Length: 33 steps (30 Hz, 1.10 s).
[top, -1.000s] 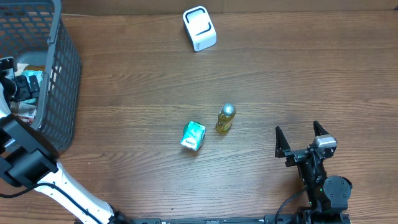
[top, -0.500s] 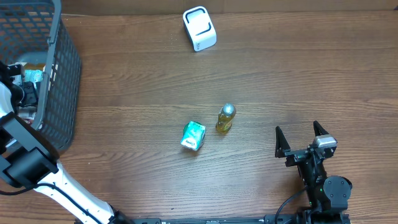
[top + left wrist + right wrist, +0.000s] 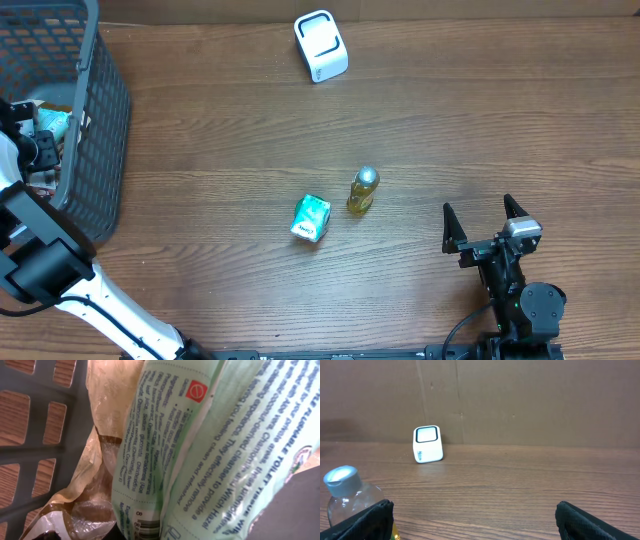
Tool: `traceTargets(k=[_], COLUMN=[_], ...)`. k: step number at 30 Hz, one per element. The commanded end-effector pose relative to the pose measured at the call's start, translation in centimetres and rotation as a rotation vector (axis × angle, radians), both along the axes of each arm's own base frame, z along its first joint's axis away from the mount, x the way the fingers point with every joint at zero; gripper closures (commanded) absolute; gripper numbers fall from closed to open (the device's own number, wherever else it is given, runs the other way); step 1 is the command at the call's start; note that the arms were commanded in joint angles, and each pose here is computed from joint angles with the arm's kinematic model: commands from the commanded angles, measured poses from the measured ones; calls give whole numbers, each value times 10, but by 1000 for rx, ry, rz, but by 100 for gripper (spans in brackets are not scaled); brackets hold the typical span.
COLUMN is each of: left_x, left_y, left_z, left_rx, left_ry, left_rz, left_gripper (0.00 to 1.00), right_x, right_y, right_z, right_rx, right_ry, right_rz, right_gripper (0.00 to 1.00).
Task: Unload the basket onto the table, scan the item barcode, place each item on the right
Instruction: 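Grasp the light-green tissue pack in the basket and lift it out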
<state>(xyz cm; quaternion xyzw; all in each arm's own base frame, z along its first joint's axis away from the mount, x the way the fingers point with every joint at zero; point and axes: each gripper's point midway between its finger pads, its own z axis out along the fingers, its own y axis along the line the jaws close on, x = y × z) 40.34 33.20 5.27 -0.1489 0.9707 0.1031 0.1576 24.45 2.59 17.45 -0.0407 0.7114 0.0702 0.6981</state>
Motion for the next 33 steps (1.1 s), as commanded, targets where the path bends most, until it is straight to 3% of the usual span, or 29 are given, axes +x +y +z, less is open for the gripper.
traceTargets(k=[1,6,11,19,25,33], left_x=[-12,3,15,-3,-22,-59], left_y=[-20,-22,-18,-35,-98,-189], left_z=[-32,12,105,249,324,351], left_rx=[-120,-109,-15,103,20,-84], left_ry=[35,-87,-297,-595,-772,-765], left_rz=[22,11,60,135,37,-62], left_gripper=[96,96,96,96,96,96], right_x=[0,0,0,0,0,0], right_y=[-2,-2,-2,-2,-2,-2], right_z=[-2,-2,-2,-2,-2,-2], right_rx=[-5,-5,-5,-5,-5,-5], right_ry=[-6,-6,-6,-6,-6,-6], right_rz=[-10,-10,-10,-10,-10,-10], right_gripper=[0,0,0,0,0,0])
